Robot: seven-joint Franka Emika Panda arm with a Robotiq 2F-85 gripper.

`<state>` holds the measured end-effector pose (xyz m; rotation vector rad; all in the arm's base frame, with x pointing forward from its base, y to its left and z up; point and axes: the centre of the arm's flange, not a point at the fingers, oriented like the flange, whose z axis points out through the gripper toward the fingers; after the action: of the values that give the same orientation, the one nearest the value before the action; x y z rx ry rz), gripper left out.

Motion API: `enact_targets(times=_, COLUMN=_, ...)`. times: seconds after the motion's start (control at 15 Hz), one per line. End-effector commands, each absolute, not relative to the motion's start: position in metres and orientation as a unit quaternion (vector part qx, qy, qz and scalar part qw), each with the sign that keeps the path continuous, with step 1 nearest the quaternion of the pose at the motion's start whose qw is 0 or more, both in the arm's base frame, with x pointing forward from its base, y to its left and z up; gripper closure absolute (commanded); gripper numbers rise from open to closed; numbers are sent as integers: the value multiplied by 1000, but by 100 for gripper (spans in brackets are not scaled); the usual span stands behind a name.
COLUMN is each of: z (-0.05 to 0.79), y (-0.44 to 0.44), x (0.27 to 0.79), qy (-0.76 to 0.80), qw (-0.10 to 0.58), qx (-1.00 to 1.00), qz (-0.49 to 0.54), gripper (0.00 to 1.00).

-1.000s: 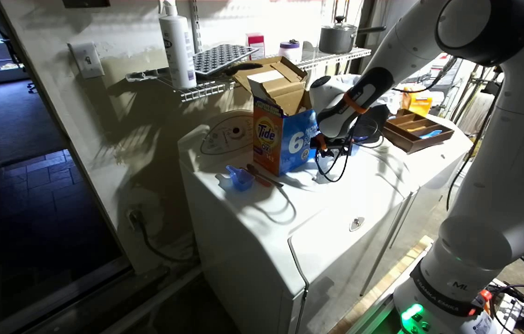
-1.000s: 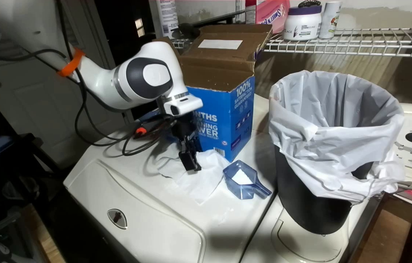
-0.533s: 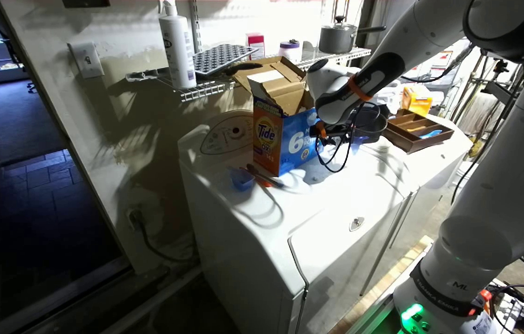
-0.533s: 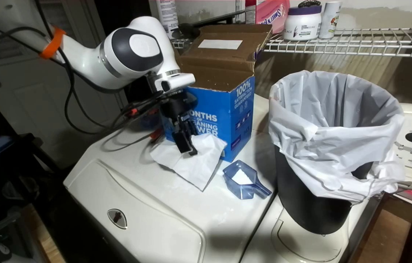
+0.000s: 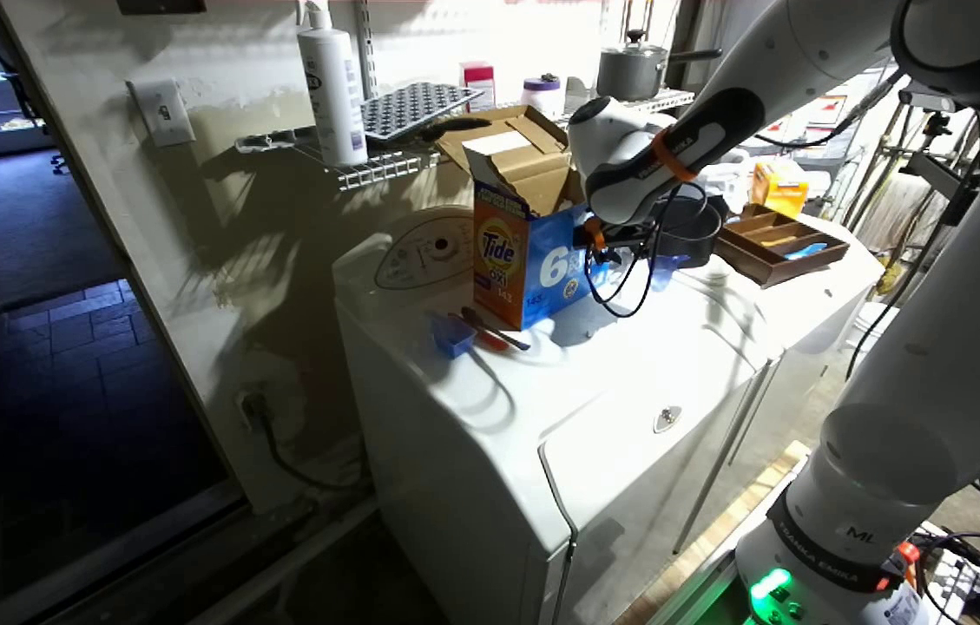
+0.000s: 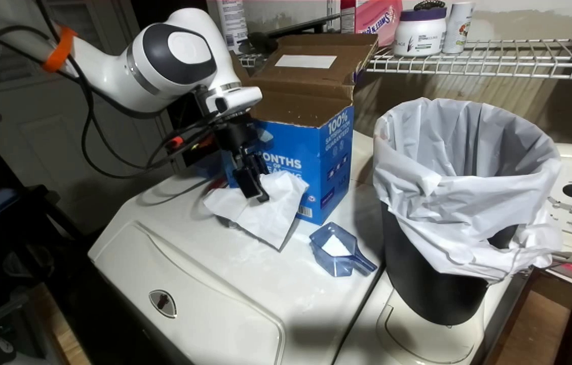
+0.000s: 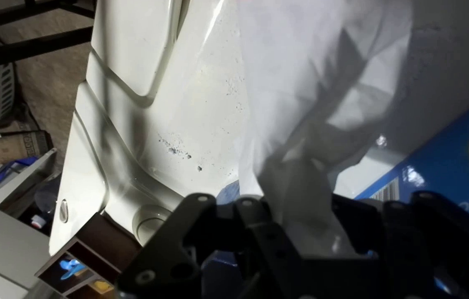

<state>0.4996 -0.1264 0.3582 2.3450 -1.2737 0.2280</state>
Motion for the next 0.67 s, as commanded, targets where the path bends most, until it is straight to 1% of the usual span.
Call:
enact_targets(times=0.0, z=391, y=-123, x=490, qy=-467, qw=237, qx=846, qz=96, gripper=100)
enact_targets(times=0.6, z=482, y=-142, x=479, qy=-505, qw=233, qx=819, qz=139, gripper=100)
